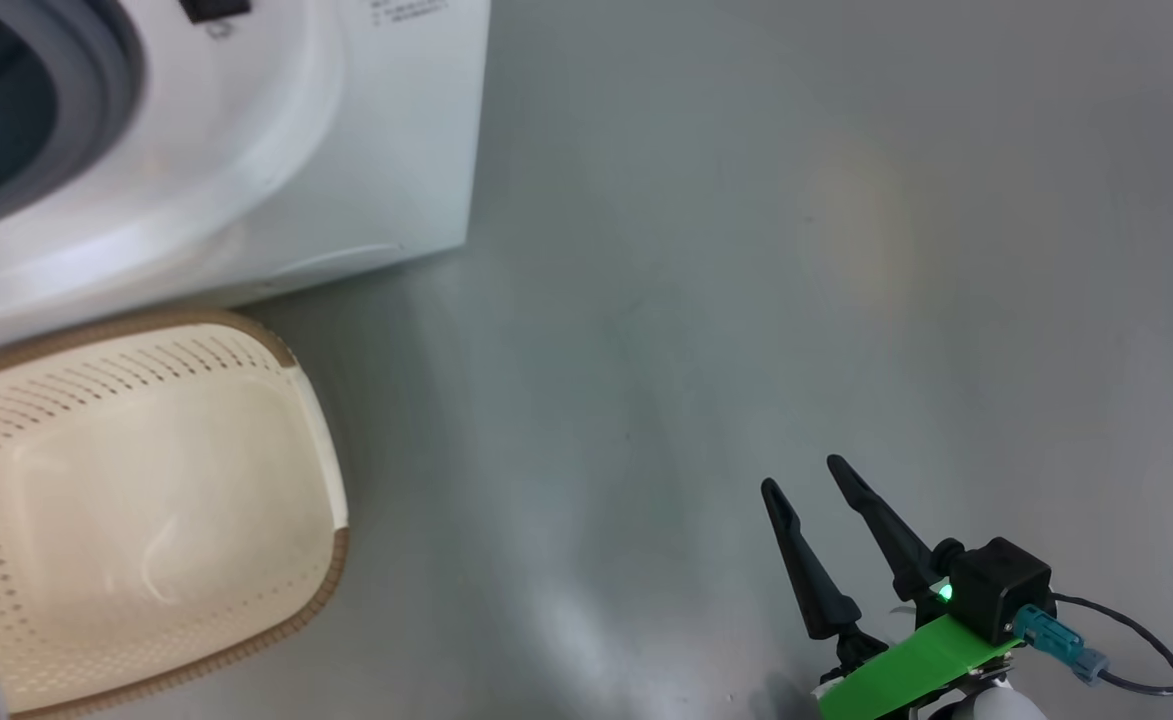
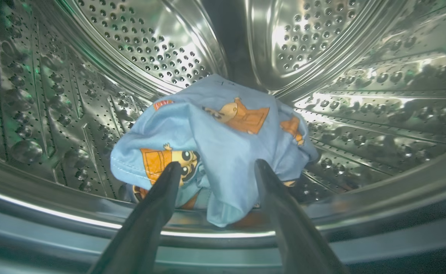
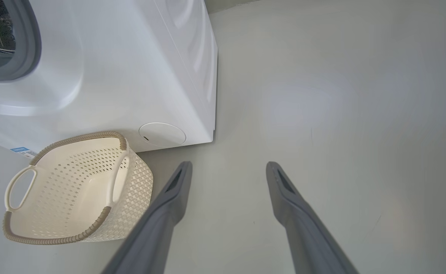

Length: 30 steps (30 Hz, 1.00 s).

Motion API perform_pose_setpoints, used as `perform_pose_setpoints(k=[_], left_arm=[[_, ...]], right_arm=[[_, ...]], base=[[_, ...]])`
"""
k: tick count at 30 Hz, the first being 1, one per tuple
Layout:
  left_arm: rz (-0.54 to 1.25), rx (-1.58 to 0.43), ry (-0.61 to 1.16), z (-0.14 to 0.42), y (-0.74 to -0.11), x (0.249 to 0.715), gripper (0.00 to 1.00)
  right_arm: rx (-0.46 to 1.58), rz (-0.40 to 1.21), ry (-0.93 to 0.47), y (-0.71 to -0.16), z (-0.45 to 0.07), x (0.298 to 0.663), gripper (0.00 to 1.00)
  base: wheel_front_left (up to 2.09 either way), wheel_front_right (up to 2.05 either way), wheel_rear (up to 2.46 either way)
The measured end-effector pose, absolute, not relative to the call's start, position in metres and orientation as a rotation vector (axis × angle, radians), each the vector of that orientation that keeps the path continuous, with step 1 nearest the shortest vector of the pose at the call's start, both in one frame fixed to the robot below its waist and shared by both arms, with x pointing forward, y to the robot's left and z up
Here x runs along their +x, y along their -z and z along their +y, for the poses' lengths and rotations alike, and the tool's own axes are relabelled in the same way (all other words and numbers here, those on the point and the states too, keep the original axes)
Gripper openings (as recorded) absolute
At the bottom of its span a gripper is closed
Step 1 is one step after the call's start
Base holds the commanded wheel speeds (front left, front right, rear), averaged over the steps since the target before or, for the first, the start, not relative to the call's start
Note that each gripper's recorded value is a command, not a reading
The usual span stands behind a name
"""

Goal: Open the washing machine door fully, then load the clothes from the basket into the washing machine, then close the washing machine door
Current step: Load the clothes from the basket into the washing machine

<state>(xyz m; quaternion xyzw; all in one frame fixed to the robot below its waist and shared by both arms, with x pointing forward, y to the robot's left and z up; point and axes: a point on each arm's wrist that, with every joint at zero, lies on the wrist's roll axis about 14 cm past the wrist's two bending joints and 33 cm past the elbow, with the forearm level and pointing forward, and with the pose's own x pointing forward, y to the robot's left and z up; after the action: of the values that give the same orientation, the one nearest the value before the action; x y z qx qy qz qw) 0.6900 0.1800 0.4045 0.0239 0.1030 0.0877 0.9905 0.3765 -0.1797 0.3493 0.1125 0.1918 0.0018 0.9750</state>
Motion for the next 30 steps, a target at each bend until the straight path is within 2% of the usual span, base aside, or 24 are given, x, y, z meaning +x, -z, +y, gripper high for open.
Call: perform_pose_setpoints(k=[18, 30], left_arm=[[0.131, -0.015, -0.101, 0.169, -0.458, 0.606, 1.0], [0.181, -0.057, -0.054, 0.159, -0.436, 0.518, 1.0]], right_arm=[[0.253, 0.221, -0.067, -0.408, -0.163, 0.377, 1.0], [0.257, 0.107, -0.076, -0.446, -0.165, 0.377, 1.0]], base=[[0.0, 0.0, 0.0], [0.0, 0.0, 0.0]])
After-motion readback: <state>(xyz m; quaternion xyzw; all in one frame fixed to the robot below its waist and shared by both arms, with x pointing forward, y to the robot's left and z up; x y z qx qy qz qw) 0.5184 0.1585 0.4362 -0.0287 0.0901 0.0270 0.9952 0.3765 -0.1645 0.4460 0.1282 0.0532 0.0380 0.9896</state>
